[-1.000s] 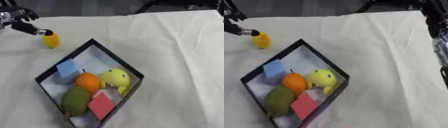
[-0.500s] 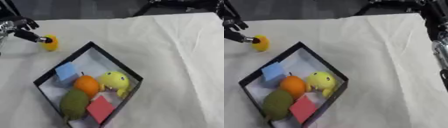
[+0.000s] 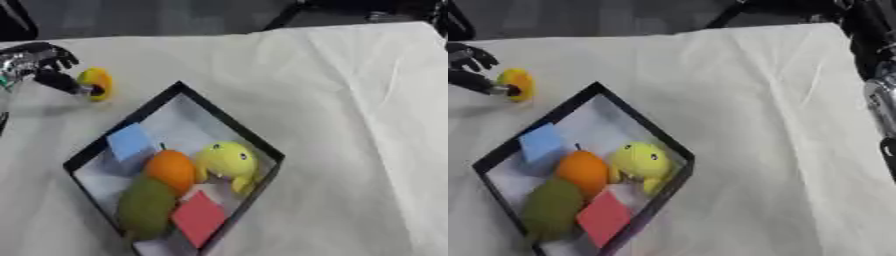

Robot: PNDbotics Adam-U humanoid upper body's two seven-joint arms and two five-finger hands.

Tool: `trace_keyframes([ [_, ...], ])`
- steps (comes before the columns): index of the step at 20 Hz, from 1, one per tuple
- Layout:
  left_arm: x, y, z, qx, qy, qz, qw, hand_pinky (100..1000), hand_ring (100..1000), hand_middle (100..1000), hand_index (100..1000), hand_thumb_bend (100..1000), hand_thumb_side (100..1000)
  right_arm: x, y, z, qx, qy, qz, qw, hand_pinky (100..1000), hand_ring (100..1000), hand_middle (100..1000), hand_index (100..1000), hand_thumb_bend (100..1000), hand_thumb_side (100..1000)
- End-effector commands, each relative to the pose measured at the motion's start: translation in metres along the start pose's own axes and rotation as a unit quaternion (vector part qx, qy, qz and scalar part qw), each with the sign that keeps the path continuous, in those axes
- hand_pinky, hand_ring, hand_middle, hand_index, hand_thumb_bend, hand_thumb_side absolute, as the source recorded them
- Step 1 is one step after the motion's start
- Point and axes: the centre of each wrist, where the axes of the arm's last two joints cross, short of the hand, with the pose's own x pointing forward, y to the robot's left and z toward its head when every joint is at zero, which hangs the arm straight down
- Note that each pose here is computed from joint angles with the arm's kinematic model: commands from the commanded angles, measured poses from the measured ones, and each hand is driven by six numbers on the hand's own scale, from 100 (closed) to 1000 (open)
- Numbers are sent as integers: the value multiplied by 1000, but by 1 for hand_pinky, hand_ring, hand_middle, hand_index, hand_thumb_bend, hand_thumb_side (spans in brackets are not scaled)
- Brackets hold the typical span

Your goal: Pick up objects on the table and place them in the box.

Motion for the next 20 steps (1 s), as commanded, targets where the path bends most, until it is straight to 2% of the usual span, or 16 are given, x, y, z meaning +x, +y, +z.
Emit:
trace_keyframes([
  [1, 0, 13, 4, 23, 2, 3, 1000, 841, 848, 792, 865, 604, 536, 12, -4, -2, -2, -18, 5, 1000, 926, 745, 735, 821, 100, 716],
  [6, 1, 11, 2, 27, 5, 6, 1000, 833, 837, 781, 823, 550, 514, 12, -4, -3, -3, -18, 5, 1000, 927, 745, 735, 821, 100, 718],
  [8, 2, 9, 1, 28, 7, 7, 1000, 832, 834, 778, 812, 495, 490, 12, -4, -3, -2, -18, 4, 1000, 927, 745, 735, 822, 100, 718],
  [11, 2, 7, 0, 29, 9, 10, 999, 830, 826, 767, 778, 289, 376, 12, -3, -3, -2, -18, 4, 1000, 927, 745, 735, 822, 100, 719],
  [13, 3, 6, -1, 30, 7, 15, 999, 823, 810, 749, 724, 118, 233, 12, -3, -3, -2, -18, 4, 1000, 928, 746, 736, 822, 100, 718],
  [15, 6, 6, 0, 38, 3, 17, 999, 811, 791, 725, 682, 100, 118, 11, -3, -3, -2, -17, 3, 1000, 928, 746, 736, 822, 100, 718],
  [17, 8, 6, 0, 51, 1, 18, 999, 790, 764, 684, 650, 100, 100, 11, -3, -2, -2, -16, 3, 1000, 928, 746, 735, 822, 100, 720],
  [20, 13, 8, 3, 85, 1, 13, 996, 773, 736, 639, 679, 100, 100, 10, -3, -2, -1, -16, 2, 1000, 928, 746, 735, 822, 100, 721],
])
